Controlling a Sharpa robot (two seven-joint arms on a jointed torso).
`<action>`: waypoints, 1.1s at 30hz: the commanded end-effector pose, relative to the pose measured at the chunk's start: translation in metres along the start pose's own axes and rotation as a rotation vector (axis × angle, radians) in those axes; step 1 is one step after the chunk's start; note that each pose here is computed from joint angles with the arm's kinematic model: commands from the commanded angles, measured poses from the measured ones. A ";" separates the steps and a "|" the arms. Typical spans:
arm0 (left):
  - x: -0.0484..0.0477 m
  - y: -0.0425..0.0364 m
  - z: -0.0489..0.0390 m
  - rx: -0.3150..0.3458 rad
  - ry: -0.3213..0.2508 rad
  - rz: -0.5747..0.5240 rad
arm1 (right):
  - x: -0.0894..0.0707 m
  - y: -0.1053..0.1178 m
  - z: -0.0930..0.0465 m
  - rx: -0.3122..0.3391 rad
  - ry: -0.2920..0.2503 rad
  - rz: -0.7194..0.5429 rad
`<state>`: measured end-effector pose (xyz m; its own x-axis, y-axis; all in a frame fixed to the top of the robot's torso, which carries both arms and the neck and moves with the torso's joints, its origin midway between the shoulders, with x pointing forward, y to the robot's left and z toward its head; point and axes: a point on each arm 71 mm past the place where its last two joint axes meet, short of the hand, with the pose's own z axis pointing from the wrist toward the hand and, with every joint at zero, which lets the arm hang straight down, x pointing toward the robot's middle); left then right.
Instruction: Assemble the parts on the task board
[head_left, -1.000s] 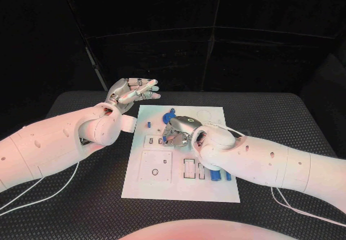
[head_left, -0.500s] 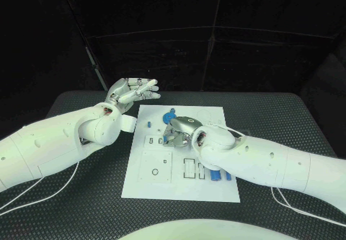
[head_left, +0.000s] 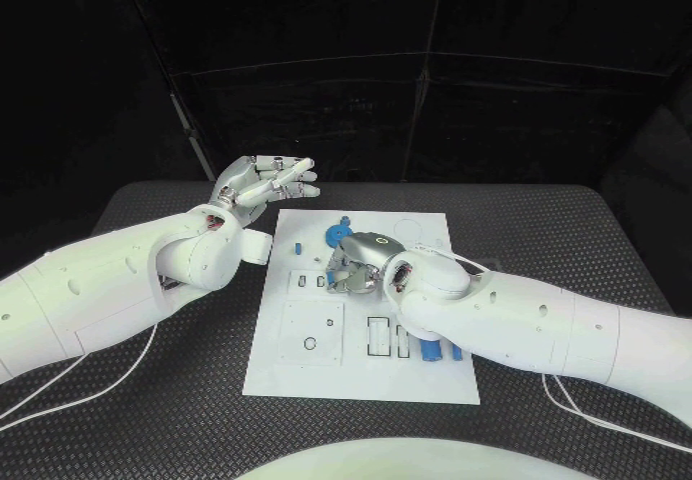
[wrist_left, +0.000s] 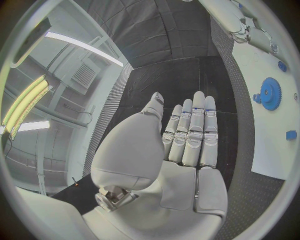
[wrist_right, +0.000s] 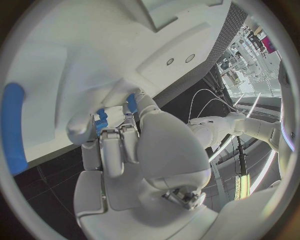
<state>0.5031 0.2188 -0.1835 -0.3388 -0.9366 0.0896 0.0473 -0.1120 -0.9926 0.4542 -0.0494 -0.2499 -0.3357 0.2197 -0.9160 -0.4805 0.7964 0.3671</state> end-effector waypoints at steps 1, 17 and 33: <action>0.0008 -0.0013 0.0004 0.006 0.009 -0.003 | 0.006 -0.005 -0.001 0.037 0.027 -0.011; 0.0005 -0.0011 0.0005 0.005 0.011 -0.004 | 0.000 -0.002 -0.002 0.018 -0.071 0.023; -0.0041 0.0038 -0.0002 -0.040 0.026 0.044 | -0.021 0.008 -0.036 -0.234 -0.233 0.171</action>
<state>0.5048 0.2237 -0.1870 -0.3346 -0.9393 0.0758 0.0339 -0.0924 -0.9951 0.4336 -0.0693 -0.2327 -0.2547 0.3837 -0.8876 -0.5524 0.6956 0.4593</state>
